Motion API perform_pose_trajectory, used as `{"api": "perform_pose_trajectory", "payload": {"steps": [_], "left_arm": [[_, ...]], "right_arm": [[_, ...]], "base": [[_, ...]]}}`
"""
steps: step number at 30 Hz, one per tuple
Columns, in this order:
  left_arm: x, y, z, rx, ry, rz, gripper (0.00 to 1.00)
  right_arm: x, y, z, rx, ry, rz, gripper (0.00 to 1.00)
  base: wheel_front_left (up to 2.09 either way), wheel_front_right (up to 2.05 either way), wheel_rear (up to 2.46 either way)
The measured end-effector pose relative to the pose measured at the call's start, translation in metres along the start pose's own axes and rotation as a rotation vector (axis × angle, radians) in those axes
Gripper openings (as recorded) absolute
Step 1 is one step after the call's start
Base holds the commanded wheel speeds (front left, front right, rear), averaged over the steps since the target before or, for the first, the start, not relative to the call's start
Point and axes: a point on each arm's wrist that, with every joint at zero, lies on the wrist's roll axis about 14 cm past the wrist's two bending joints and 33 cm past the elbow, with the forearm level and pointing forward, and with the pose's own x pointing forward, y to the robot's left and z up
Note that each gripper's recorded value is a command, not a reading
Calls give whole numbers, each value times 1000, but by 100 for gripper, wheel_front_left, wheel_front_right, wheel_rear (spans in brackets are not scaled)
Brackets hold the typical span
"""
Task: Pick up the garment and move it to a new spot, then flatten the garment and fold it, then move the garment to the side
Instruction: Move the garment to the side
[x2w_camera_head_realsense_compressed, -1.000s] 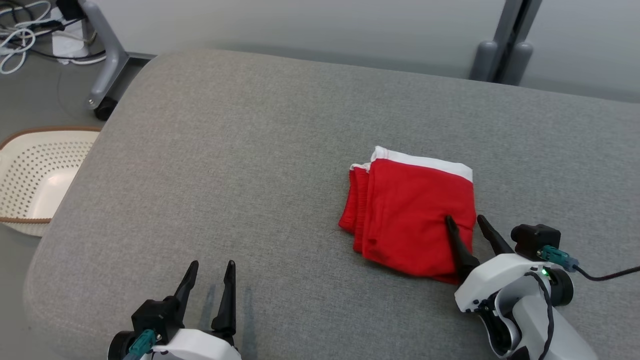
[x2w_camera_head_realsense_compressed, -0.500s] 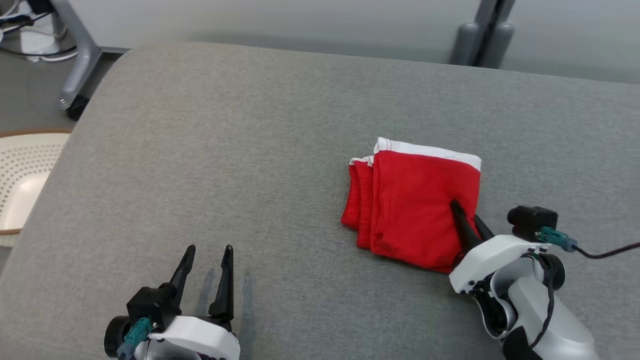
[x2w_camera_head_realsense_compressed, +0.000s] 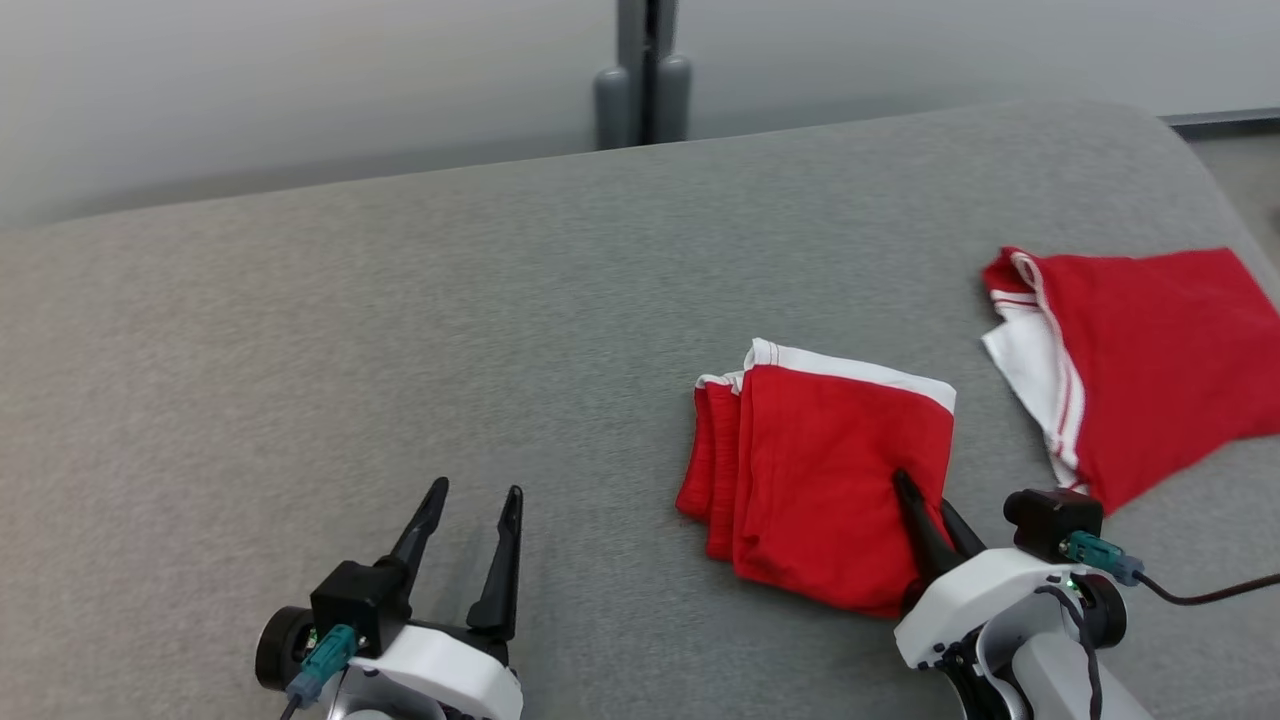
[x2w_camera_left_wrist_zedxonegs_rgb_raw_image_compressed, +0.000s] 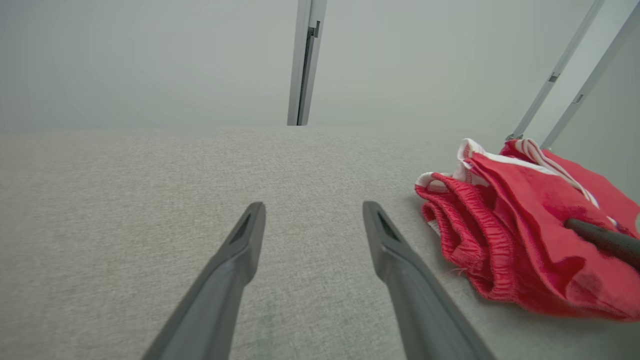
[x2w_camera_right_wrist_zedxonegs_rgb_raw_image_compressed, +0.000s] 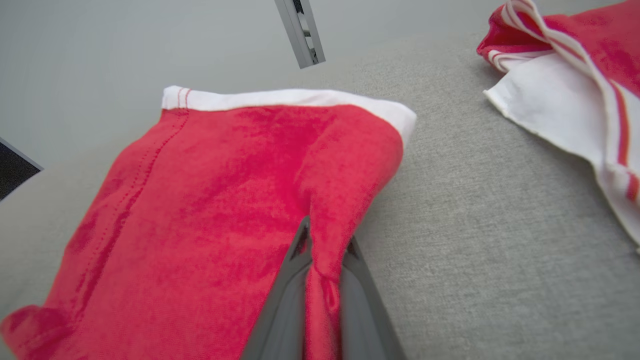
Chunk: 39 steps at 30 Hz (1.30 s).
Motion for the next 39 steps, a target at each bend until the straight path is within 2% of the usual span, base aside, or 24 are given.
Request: {"api": "perform_pose_trajectory", "payload": {"steps": [8, 13, 16, 22, 27, 32, 33, 34, 35, 36, 39], "left_arm": [[24, -76, -11, 0, 33, -240, 100], [29, -100, -18, -4, 52, -314, 100], [30, -95, -22, 1, 61, -308, 100], [29, -68, -25, 10, 65, -241, 100], [24, -39, -24, 21, 63, -164, 100], [19, -8, -18, 27, 47, -78, 100], [18, -3, -17, 27, 43, -62, 100], [17, 3, -18, 27, 44, -45, 100], [15, 9, -18, 26, 47, -29, 100], [14, 14, -19, 26, 50, -13, 100], [10, 31, -20, 25, 54, 41, 100]], "right_arm": [[-46, -45, 12, -15, -63, -136, 0], [-60, -64, 16, -56, -72, -189, 0], [-54, -70, 28, -126, -80, -180, 0], [-17, -91, 89, -341, -127, -161, 0], [3, -141, 119, -501, -52, -250, 0], [10, -194, 138, -591, 56, -375, 0], [13, -199, 142, -606, 64, -388, 7], [16, -205, 147, -611, 60, -404, 46], [19, -209, 152, -628, 63, -415, 93], [21, -214, 154, -649, 73, -424, 100], [29, -219, 155, -648, 73, -445, 100]], "base": [[0, 0, 0], [0, 0, 0], [0, 0, 0], [0, 0, 0], [0, 0, 0], [0, 0, 0], [0, 0, 0], [0, 0, 0], [0, 0, 0], [0, 0, 0], [0, 0, 0]]}}
